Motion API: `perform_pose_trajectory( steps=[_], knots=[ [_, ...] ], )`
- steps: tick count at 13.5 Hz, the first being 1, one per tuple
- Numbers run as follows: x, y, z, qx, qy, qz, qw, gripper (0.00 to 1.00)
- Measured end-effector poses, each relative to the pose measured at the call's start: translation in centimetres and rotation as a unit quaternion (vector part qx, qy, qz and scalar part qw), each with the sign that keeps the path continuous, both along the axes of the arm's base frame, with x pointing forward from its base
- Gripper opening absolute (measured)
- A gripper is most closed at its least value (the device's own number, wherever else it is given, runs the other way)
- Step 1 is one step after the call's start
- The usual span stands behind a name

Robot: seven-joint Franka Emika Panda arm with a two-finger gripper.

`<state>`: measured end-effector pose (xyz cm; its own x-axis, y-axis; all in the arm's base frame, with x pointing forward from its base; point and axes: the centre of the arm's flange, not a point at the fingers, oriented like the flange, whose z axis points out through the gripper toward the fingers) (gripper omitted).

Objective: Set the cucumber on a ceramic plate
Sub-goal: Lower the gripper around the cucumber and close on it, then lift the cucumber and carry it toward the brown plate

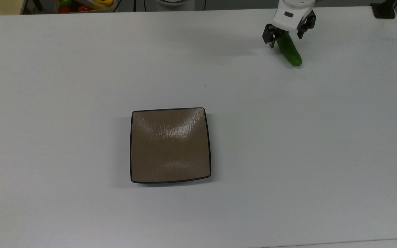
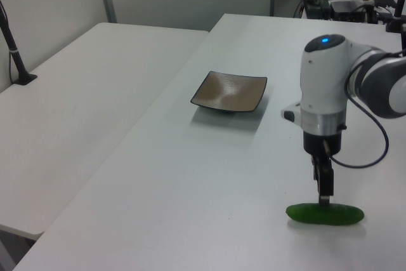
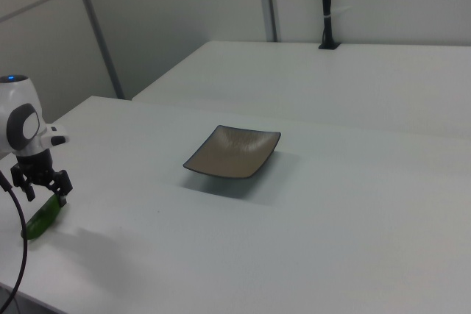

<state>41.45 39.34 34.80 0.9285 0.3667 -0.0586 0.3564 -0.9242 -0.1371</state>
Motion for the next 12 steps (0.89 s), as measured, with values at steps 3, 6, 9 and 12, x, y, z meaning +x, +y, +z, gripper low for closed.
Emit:
perform_pose_trajectory(
  steps=[3, 6, 9, 12],
  knots=[
    [-0.9, 0.9, -1.0, 0.004, -0.003, 0.003, 1.0000, 1.00],
    [-1.5, 1.5, -1.5, 0.004, -0.003, -0.005, 1.0000, 1.00],
    [-2.1, 2.0, -1.8, 0.002, 0.002, -0.007, 1.0000, 1.00],
    [-2.2, 2.1, -2.4, -0.004, 0.003, -0.002, 1.0000, 0.97]
  ],
)
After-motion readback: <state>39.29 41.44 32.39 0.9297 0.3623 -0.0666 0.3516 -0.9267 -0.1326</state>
